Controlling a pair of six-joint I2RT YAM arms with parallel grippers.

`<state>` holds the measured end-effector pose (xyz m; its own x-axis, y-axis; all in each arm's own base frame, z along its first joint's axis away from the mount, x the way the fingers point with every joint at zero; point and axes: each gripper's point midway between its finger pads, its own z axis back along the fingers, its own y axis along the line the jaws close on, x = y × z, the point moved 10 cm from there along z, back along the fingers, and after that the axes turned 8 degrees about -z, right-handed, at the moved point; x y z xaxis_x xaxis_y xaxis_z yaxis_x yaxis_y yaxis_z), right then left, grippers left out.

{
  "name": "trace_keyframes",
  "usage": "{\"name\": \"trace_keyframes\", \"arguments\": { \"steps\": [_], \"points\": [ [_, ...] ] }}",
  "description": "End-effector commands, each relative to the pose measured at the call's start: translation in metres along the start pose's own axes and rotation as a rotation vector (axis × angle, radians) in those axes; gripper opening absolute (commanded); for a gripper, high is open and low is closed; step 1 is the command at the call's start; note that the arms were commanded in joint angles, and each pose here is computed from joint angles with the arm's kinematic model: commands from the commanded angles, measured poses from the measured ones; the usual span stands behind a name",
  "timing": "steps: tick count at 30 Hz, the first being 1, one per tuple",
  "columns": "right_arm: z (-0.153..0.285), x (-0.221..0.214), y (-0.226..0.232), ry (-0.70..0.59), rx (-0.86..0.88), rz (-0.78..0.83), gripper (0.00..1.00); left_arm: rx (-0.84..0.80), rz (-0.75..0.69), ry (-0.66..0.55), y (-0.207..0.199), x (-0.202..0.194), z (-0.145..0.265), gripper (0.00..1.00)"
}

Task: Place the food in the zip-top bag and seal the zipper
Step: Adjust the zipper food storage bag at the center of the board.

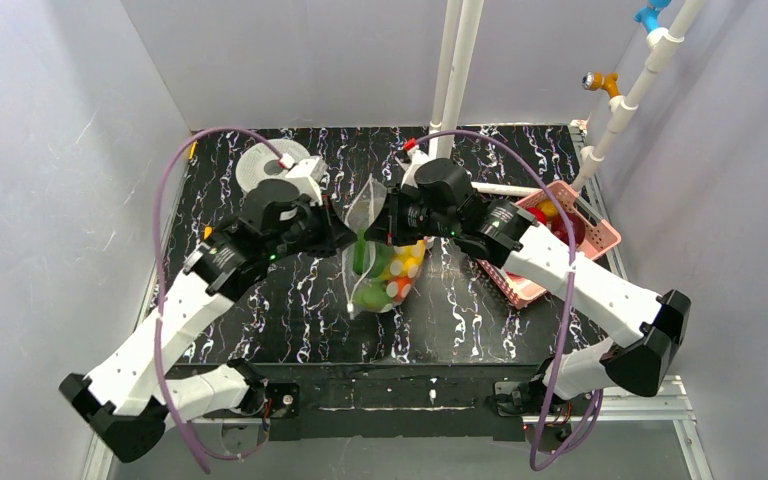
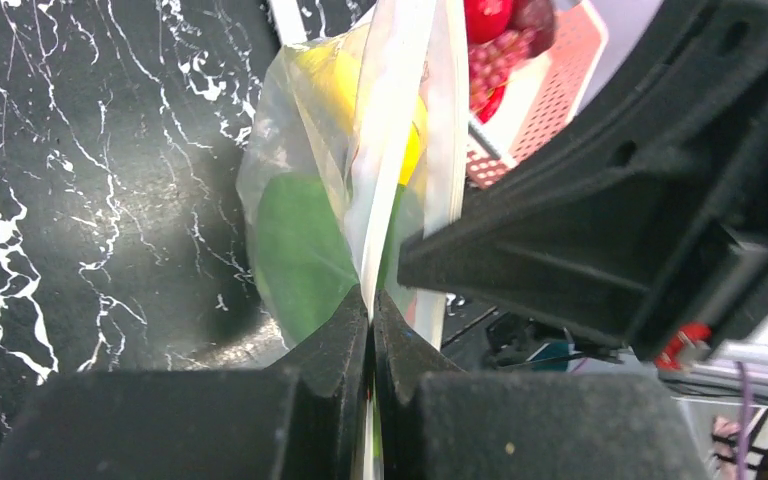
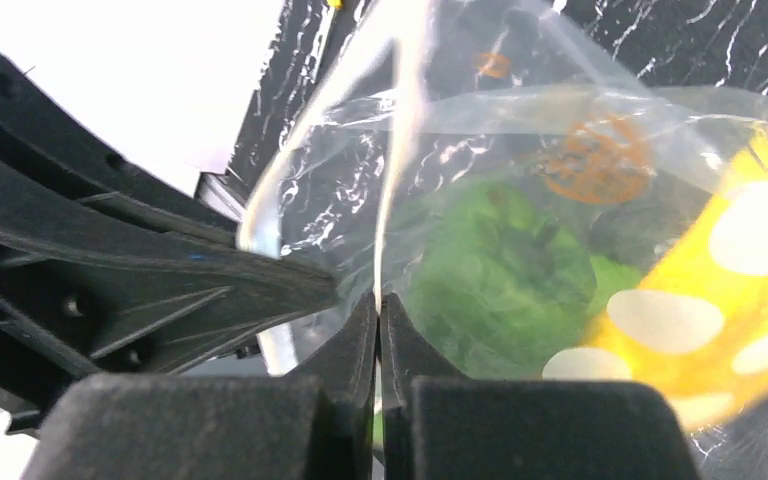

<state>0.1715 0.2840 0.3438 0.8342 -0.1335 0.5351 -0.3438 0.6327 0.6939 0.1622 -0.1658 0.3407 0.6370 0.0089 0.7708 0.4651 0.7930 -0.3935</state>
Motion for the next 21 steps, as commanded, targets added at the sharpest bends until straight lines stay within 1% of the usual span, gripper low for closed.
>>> {"name": "trace_keyframes", "arguments": {
  "steps": [1, 3, 6, 8, 11, 17, 18, 20, 21],
  "points": [
    [0.018, 0.005, 0.007, -0.046, 0.009, 0.008, 0.01, 0.015, 0.072, -0.109, -0.005, 0.007, 0.033, 0.0],
    [0.014, 0.001, -0.002, -0.048, -0.03, 0.008, 0.01, 0.105, 0.076, -0.099, 0.004, 0.002, 0.027, 0.0],
    [0.01, -0.005, -0.015, -0.061, -0.087, 0.01, 0.01, 0.261, 0.07, -0.008, 0.018, -0.006, 0.014, 0.0],
    [0.009, -0.008, -0.021, -0.062, -0.106, 0.014, 0.01, 0.304, 0.061, 0.046, 0.024, -0.012, 0.006, 0.0],
    [0.005, -0.013, -0.025, -0.046, -0.109, 0.016, 0.01, 0.281, 0.069, 0.076, 0.023, -0.016, 0.002, 0.0],
    [0.002, -0.012, -0.022, -0.013, -0.09, 0.032, 0.02, 0.21, 0.083, 0.02, 0.015, -0.008, 0.013, 0.0],
    [0.003, -0.011, -0.021, -0.012, -0.094, 0.038, 0.07, 0.211, 0.083, 0.018, 0.014, -0.007, 0.014, 0.0],
    [0.008, -0.008, -0.018, -0.017, -0.094, 0.056, 0.2, 0.218, 0.082, 0.024, 0.015, -0.008, 0.013, 0.0],
    [0.011, -0.008, -0.018, -0.017, -0.097, 0.065, 0.25, 0.222, 0.082, 0.029, 0.016, -0.009, 0.013, 0.0]
  ]
}}
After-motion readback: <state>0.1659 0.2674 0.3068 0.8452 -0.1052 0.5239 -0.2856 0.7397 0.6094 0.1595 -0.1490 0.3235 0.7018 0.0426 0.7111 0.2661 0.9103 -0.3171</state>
